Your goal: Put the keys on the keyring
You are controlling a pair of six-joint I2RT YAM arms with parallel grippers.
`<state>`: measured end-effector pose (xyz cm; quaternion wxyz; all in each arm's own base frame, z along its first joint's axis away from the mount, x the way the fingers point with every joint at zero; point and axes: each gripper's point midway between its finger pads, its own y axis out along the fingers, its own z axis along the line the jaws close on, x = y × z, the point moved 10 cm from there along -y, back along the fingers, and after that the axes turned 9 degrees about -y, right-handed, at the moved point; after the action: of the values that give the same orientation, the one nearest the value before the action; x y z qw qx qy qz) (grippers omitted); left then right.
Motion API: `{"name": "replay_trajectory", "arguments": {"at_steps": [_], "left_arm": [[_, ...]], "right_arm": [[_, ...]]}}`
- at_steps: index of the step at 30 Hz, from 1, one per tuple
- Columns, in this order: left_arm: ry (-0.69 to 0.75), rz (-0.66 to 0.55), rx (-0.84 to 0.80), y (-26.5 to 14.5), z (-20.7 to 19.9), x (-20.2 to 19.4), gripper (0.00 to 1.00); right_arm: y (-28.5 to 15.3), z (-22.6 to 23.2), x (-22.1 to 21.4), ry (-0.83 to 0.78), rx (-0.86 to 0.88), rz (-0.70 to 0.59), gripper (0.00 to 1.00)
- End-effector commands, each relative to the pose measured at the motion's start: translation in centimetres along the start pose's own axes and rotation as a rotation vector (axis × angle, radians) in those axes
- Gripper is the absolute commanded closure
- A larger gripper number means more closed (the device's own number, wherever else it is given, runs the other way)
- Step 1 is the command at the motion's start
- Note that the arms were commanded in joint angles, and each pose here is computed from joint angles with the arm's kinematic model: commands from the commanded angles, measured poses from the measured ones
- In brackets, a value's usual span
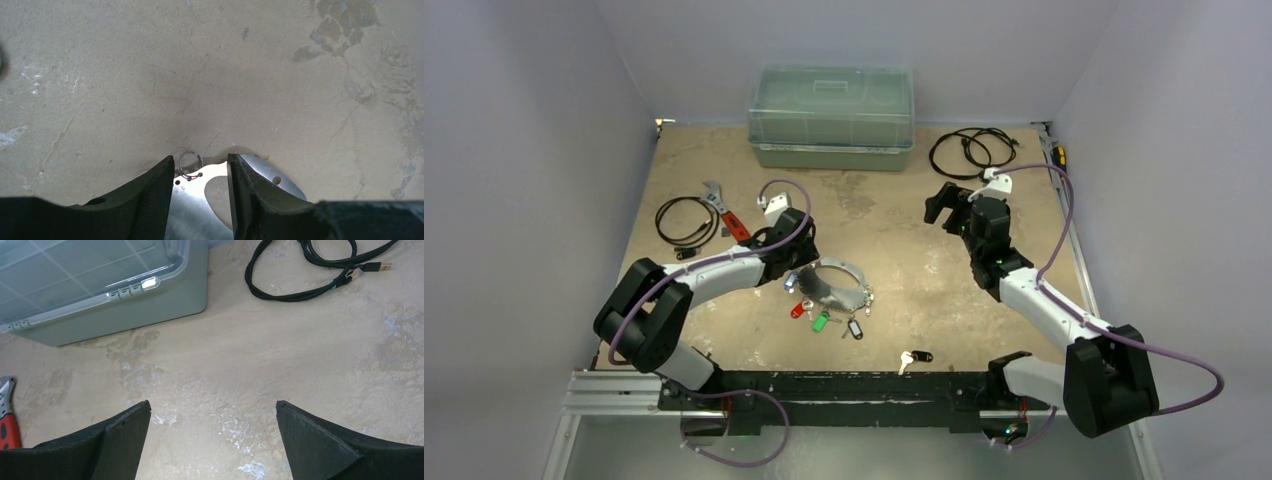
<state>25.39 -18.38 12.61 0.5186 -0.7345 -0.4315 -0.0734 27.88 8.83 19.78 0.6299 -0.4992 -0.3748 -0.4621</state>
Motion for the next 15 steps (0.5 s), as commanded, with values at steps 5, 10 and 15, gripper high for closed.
{"name": "replay_trajectory", "arguments": {"at_steps": [5,10,15], "left_arm": [[-0.036,-0.006,0.006,1.1,0.7,-0.5,0.64],[-0.035,0.011,0.019,1.7,1.3,-1.2,0.67],[-0.043,0.023,0.04,1.9,1.8,-1.6,0.67]], "right_arm": [[0.2,0.5,0.7,0.01,0.037,-0.034,0.01],[0.3,0.5,0.6,0.009,0.038,-0.03,0.01],[0.3,0.5,0.6,0.008,0.039,-0.028,0.01]]}}
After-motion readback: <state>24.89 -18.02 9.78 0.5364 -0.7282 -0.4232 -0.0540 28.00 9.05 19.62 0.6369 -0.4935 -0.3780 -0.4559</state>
